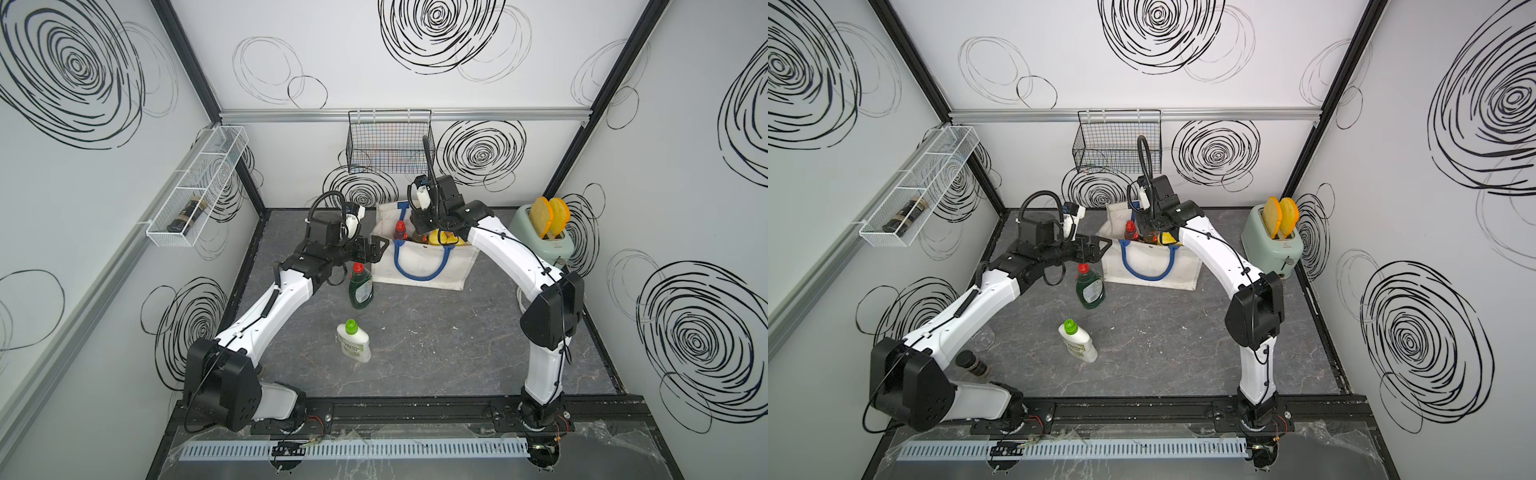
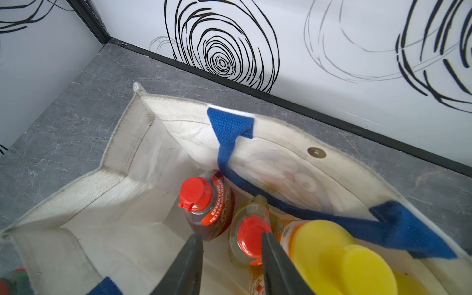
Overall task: Pack dish soap into the shopping bag
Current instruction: Place the bottle of dish soap in the shopping bag.
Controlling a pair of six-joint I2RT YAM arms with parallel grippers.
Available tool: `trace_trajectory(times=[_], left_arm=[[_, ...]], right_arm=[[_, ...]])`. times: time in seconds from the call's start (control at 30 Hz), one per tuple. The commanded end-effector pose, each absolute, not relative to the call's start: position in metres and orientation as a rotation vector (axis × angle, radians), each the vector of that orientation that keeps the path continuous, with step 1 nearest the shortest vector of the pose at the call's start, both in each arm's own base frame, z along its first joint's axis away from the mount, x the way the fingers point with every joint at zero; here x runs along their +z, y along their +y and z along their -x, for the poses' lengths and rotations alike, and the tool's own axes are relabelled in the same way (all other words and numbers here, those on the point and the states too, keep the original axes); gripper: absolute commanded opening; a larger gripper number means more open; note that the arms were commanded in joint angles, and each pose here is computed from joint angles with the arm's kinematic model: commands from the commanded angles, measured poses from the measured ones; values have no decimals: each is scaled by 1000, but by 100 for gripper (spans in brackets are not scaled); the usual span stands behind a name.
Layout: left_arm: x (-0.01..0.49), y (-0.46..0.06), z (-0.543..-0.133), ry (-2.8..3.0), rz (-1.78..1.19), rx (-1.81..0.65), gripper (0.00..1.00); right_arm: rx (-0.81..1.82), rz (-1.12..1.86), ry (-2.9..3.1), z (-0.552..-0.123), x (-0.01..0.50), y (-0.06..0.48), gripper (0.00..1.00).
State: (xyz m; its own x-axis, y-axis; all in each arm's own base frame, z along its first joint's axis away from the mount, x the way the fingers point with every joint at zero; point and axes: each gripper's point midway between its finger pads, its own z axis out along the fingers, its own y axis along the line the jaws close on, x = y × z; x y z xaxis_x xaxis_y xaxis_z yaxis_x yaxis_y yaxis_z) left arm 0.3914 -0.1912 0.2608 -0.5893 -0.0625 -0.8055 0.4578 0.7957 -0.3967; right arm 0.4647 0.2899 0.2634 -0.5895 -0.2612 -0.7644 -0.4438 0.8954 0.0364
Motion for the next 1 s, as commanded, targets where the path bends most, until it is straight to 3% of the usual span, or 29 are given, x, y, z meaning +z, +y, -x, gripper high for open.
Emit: trace_trajectory(times=[0.0, 0.2, 0.53, 0.73, 0.97], left_arm=[[277, -193, -393, 2032, -306, -742, 96], [278, -191, -394, 2032, -299, -746, 96], [288, -158, -407, 2007, -210, -743, 96], [301, -123, -421, 1988, -111, -701, 96], [318, -83, -426, 1947, -11, -657, 96]], right_arm=[[291, 480, 2170, -464, 293, 285, 43], [314, 492, 2146, -458, 303, 287, 44], [396, 599, 2027, -427, 343, 300, 55], [432, 688, 1932, -393, 370, 308, 60], [522, 902, 1808, -326, 365, 354, 61]])
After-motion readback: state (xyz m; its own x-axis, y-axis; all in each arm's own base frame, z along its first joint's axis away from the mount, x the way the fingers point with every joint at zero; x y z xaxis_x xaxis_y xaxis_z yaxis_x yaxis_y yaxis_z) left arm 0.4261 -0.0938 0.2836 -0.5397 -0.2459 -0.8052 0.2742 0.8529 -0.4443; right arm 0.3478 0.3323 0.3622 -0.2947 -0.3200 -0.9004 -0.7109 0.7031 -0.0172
